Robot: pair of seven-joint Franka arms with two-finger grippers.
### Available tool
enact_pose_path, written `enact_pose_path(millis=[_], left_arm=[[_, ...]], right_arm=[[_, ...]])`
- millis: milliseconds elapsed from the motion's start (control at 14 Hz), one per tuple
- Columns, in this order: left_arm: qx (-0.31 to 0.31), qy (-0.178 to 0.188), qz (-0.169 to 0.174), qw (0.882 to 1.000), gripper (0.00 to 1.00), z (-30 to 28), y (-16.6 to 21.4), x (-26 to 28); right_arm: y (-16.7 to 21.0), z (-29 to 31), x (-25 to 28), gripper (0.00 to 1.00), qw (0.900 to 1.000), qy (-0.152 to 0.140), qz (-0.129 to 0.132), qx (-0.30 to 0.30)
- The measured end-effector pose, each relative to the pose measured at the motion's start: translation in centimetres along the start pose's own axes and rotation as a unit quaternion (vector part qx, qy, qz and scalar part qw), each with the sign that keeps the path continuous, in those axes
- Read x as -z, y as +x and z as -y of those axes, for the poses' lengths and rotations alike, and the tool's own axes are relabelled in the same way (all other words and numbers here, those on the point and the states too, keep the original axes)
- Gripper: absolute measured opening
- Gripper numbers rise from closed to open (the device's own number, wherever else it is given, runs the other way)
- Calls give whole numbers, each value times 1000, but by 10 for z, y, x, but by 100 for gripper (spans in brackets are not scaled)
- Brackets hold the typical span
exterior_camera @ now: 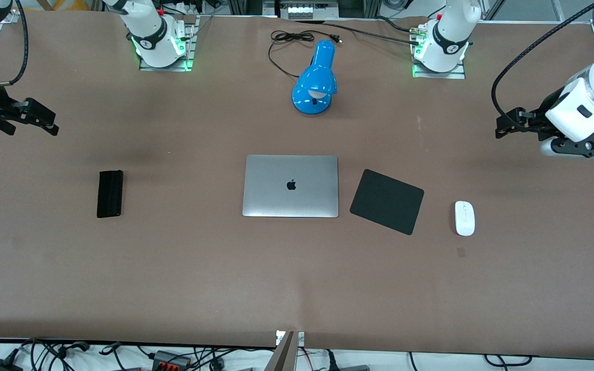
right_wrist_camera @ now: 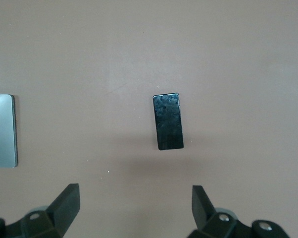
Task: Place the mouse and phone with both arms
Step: 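Reach the left gripper to the white mouse while the right gripper approaches the phone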
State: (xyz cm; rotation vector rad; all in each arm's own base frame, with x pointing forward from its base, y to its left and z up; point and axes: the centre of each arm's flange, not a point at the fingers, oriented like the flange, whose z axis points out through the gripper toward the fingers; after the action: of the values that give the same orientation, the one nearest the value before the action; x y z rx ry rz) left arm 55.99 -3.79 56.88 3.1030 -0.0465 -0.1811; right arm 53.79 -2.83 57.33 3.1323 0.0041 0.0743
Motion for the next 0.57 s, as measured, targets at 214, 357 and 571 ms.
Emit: enact_pose_path(millis=[214,357,571], left_arm=[[20,-5,64,998,100,27,47,-79],[31,-12,119,992,100,46,103,-187],[25,6,125,992,100,55,149,-279]], right_arm=[[1,1,-5,100,1000,0,5,1],[3,1,-9,100,1000,0,8,1],[3,2,-10,100,1000,0,9,2]])
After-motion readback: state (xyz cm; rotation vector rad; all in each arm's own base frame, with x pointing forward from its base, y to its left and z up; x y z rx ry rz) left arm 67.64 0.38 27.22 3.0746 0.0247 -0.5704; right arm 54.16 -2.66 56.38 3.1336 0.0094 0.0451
